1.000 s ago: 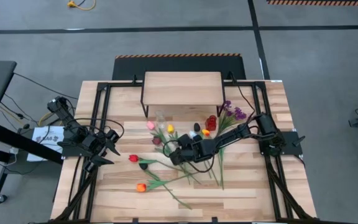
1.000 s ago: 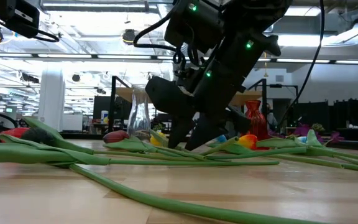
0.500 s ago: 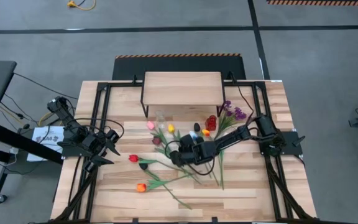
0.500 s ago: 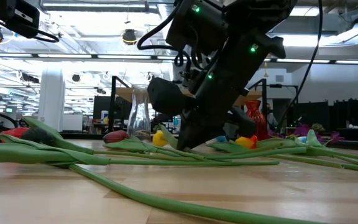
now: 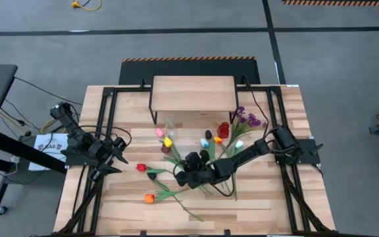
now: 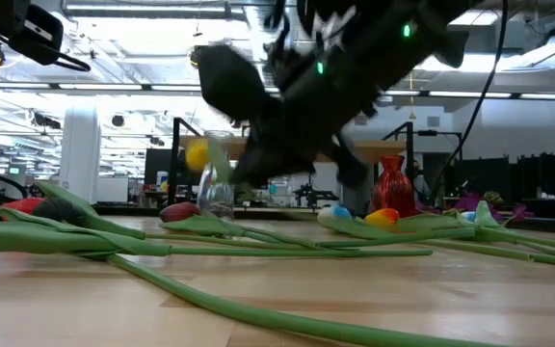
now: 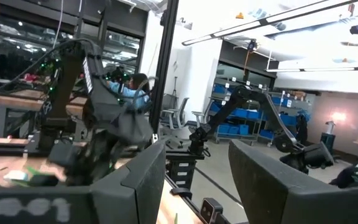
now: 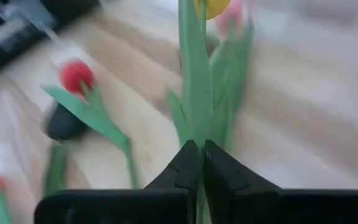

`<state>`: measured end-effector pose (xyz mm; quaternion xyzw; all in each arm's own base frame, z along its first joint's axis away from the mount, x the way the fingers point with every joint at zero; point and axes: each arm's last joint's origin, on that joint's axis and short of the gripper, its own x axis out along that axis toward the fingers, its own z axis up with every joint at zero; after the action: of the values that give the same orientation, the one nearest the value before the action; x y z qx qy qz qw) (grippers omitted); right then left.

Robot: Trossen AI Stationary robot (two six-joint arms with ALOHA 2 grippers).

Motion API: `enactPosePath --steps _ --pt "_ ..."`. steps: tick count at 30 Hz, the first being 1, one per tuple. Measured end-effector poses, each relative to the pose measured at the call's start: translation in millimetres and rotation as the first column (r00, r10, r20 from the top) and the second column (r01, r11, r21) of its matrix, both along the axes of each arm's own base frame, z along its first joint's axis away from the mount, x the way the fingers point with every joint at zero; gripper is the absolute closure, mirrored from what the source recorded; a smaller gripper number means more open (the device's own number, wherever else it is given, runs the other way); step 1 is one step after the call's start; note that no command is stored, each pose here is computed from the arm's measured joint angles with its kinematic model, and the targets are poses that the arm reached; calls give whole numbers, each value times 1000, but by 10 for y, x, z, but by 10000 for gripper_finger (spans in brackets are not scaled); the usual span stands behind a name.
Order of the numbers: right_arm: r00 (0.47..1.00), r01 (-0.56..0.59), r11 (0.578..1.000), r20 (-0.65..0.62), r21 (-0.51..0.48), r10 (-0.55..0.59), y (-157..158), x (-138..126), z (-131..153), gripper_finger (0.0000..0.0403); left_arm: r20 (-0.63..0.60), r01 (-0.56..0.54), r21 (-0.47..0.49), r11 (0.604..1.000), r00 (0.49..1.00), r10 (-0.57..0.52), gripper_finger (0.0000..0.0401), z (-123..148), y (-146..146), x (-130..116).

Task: Pick and place flowers into a vace then onto a shelf
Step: Put the left yellow flower into the transparent vase

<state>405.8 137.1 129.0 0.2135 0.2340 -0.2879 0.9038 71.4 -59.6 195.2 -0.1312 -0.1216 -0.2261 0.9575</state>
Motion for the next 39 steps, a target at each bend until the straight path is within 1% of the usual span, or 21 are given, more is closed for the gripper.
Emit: enactPosePath --steps 3,5,7,10,13,17,19,21,24,26,29,33,35,39 --pt "1000 -11 994 27 -106 14 120 -4 159 398 -7 1 2 1000 1000 -1 232 -6 -1 2" --pt "999 -37 982 32 -184 44 211 12 269 400 -7 1 2 1000 1000 -1 232 -7 -2 2" --pt "996 -69 961 35 -269 81 300 48 390 399 -8 -1 2 1000 1000 1 232 -7 -1 2" --pt "988 -114 920 55 -375 144 384 151 639 398 -16 -32 -5 999 999 32 232 -10 7 6" --pt "978 -142 883 71 -448 194 388 249 855 400 -23 -67 -14 998 998 66 232 -9 17 10" --pt "971 -137 843 100 -520 219 315 373 1109 399 -1 -75 -31 997 997 75 232 19 24 6" --pt "961 -151 830 117 -537 251 248 443 1231 397 24 -80 -37 996 996 81 232 46 27 4" --pt "941 -192 824 140 -533 309 171 516 1344 396 49 -92 -46 995 994 94 232 75 32 10" --pt "905 -237 823 190 -517 380 44 607 1492 398 68 -151 -63 987 986 155 232 108 50 42" --pt "895 -242 819 206 -521 395 -34 646 1555 399 76 -190 -79 979 978 196 232 135 66 71" --pt "888 -241 810 214 -536 406 -105 679 1625 399 50 -242 -43 969 969 244 232 167 71 141" --pt "873 -255 805 231 -535 429 -140 699 1671 397 61 -293 -20 956 954 294 232 334 80 225" --pt "861 -263 802 244 -536 446 -139 703 1685 397 48 -321 7 947 946 321 232 385 77 285" --pt "859 -263 796 244 -545 450 -152 708 1696 398 49 -326 50 944 945 324 232 541 54 412"
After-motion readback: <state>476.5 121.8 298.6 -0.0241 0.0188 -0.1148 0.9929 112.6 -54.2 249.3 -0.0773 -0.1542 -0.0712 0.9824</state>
